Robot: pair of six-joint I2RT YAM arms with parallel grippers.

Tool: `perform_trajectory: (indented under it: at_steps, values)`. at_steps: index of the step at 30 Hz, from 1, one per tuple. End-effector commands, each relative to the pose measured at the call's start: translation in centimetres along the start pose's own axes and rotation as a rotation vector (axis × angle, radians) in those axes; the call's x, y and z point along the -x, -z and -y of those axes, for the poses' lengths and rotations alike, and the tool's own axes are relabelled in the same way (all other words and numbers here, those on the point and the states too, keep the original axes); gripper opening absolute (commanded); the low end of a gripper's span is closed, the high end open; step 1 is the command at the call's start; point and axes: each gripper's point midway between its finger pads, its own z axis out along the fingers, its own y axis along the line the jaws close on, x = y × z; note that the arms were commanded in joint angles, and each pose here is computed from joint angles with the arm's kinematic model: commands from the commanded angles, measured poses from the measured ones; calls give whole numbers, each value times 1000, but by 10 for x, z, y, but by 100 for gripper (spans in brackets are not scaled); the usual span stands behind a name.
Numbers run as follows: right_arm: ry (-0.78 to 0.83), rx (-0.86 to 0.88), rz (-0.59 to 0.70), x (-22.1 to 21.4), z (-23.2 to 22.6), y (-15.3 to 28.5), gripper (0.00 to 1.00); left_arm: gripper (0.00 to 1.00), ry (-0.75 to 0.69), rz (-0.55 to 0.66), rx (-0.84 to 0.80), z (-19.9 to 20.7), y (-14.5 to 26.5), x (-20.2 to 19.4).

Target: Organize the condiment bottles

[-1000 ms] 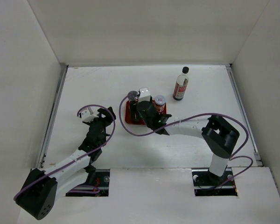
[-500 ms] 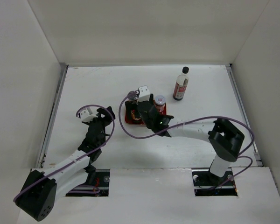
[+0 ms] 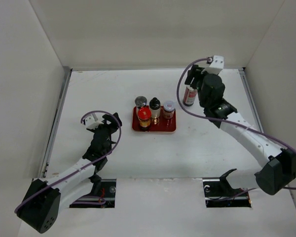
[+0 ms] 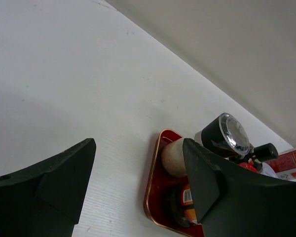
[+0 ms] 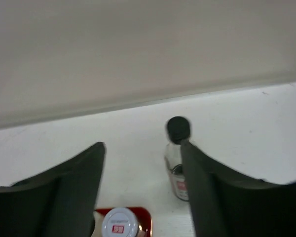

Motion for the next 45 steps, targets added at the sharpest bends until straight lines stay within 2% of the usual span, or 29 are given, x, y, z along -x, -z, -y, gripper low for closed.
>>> perform_trajectory:
  at_steps: [1,3,8,18,26,29,31,32,33,35,39,45]
  values:
    - [67,-77,-5,21,30,-17,78,70,31,26,-27,9,-2,9]
    - [81,-100,-12,23,43,-30,85,70,36,26,-38,12,0,10]
    - [126,-26,-89,5,39,-59,94,70,28,16,-33,11,-2,6]
    - [139,-93,-121,-30,58,-89,91,70,28,3,-48,15,-2,3]
    - [135,-89,-141,-51,58,-106,77,70,26,4,-35,11,-4,2]
    - [142,-98,-155,-60,58,-109,75,70,31,7,-43,13,-3,4]
    - [140,-103,-151,-62,59,-109,68,70,33,12,-42,12,-2,5]
    - [136,-104,-139,-59,59,-108,61,70,32,13,-39,11,-2,5]
    - [128,-108,-116,-54,60,-108,49,70,30,10,-34,9,-3,4]
    - [120,-123,-56,-40,60,-103,39,70,28,4,-39,11,-4,3]
    - [125,-131,43,-11,52,-86,33,70,21,-7,-38,12,-5,-1]
    - [93,-131,132,31,51,-38,33,70,28,-1,-49,14,-3,1]
